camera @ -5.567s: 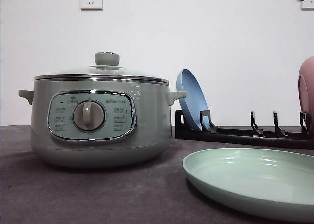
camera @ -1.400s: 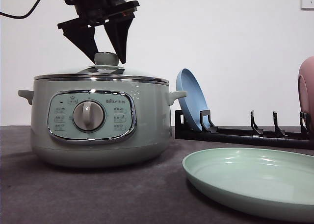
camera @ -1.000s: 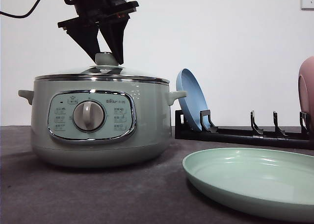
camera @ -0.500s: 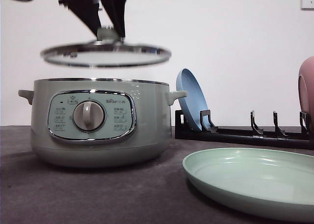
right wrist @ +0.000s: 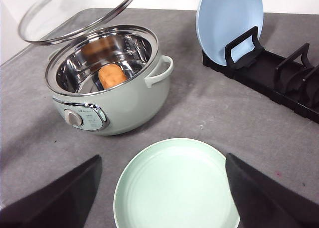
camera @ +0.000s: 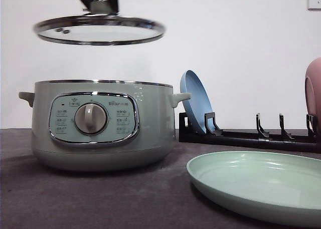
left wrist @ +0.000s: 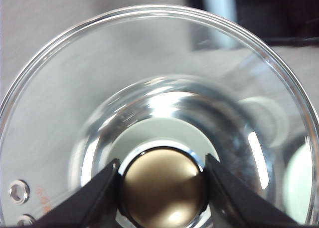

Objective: Transfer potato from steamer to green plate

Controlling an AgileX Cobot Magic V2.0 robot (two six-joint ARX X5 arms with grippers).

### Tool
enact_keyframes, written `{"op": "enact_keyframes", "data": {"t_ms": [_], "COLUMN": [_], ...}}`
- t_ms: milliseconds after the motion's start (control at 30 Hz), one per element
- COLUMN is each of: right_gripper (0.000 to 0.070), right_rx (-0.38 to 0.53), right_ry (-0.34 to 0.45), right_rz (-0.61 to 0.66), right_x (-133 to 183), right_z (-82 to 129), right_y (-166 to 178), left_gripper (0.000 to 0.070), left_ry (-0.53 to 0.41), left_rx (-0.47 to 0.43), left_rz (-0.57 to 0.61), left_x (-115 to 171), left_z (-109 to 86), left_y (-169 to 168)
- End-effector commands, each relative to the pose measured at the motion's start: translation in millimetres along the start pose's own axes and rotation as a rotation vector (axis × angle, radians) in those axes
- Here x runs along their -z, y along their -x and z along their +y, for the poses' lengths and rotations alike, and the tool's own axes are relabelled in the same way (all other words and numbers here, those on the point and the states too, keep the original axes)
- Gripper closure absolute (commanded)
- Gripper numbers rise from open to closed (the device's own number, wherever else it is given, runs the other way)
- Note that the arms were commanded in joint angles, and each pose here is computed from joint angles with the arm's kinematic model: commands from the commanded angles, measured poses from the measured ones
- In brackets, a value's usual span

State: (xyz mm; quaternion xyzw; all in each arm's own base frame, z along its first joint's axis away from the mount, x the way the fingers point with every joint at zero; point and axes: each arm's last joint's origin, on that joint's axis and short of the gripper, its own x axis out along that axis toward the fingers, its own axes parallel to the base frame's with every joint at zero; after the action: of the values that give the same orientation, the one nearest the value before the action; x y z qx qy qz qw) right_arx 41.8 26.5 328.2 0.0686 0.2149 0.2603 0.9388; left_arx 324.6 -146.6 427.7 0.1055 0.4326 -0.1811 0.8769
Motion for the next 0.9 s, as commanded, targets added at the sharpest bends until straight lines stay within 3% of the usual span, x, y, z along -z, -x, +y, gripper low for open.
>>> {"op": "enact_keyframes", "data": {"t_ms": [0, 867], "right_gripper": [0.0204, 0.0204], "right_rx": [0.000, 0.029], "right_ry": [-0.008, -0.008], "right_rz": [-0.007, -0.011], "right_x": [-1.8, -1.6], "right_z": [0.5, -0.4], "right_y": [0.4, 0.4], "left_gripper": [0.0700, 0.0700], "left_ry": [0.011, 0.345], "left_rx": [-0.024, -0.293], "left_rz": [-0.081, -0.046], "left_x": [-6.0, 27.7], "left_z": [7.4, 149.4], "left_y": [16.8, 40.9]}}
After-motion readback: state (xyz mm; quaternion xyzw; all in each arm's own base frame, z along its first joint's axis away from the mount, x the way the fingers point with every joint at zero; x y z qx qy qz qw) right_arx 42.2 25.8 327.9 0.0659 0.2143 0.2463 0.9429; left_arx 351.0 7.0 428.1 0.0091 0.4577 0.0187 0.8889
